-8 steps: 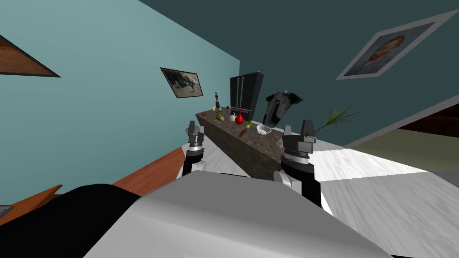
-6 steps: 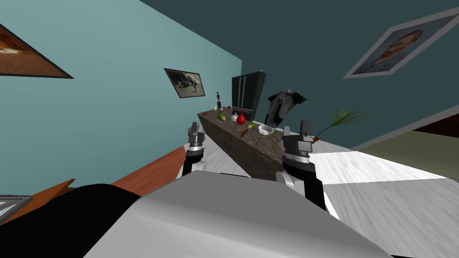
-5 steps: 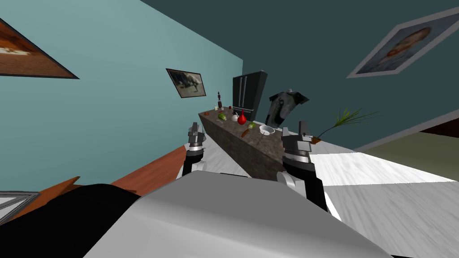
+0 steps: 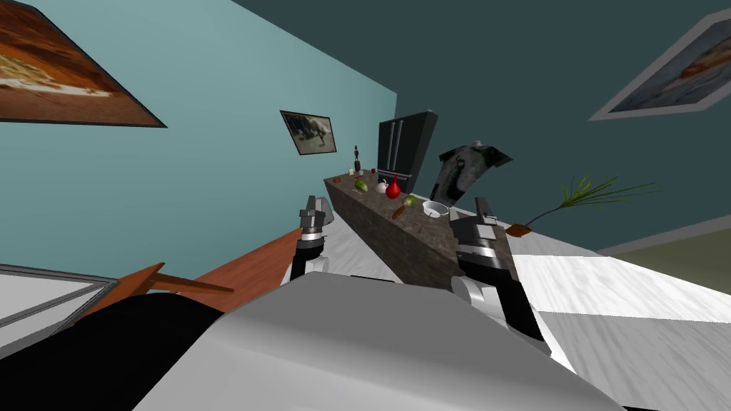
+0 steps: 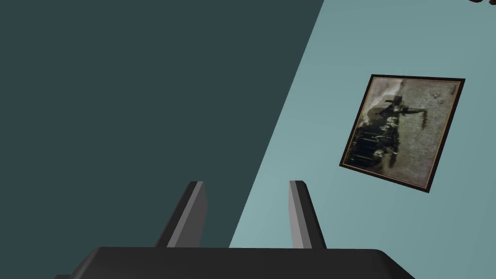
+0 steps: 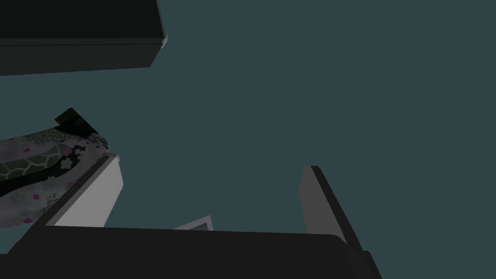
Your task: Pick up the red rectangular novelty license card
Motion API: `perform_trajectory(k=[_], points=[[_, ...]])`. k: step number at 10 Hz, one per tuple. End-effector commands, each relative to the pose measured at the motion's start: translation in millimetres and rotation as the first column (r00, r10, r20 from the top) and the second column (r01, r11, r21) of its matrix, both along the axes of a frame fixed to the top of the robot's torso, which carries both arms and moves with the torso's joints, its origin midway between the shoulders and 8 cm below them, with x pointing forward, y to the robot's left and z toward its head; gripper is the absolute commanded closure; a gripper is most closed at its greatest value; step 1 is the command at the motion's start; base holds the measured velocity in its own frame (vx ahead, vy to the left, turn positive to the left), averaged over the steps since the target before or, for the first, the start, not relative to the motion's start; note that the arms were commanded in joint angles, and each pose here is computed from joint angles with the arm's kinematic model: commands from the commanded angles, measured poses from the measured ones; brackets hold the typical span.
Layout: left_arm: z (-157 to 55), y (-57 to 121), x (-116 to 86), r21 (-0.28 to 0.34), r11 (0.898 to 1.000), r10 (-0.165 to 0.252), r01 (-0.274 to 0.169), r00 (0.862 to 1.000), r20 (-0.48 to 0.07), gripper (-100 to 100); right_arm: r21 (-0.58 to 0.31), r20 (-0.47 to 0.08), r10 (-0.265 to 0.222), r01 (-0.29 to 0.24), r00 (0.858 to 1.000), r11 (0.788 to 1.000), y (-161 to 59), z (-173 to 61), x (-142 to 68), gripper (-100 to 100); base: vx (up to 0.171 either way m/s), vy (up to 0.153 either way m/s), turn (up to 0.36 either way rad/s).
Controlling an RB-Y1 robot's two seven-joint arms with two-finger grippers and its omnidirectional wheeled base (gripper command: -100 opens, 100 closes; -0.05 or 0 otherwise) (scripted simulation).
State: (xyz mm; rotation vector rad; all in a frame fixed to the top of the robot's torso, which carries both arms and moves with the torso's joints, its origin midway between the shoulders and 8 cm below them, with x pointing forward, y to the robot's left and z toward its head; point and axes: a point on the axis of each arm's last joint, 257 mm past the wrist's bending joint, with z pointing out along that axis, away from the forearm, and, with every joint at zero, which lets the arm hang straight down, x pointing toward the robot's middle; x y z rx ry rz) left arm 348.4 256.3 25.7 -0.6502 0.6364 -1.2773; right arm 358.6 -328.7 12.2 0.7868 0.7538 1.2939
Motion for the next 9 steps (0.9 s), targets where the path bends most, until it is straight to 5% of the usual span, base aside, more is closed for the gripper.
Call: perform_trajectory(k=[1, 9], points=[[0, 0.0, 0, 0.000, 1.000, 0.000, 0.000, 1.000, 0.000, 0, 0.040, -0.043, 0.013, -0.011, 0.999, 0.999, -9, -12, 5, -100, -0.018, 0.048, 0.063], [0, 0.0, 0, 0.000, 1.000, 0.000, 0.000, 1.000, 0.000, 0, 0.266, -0.238, 0.069, -0.003, 0.969, 0.964, -65, -65, 23, -100, -0.010, 0.054, 0.102]])
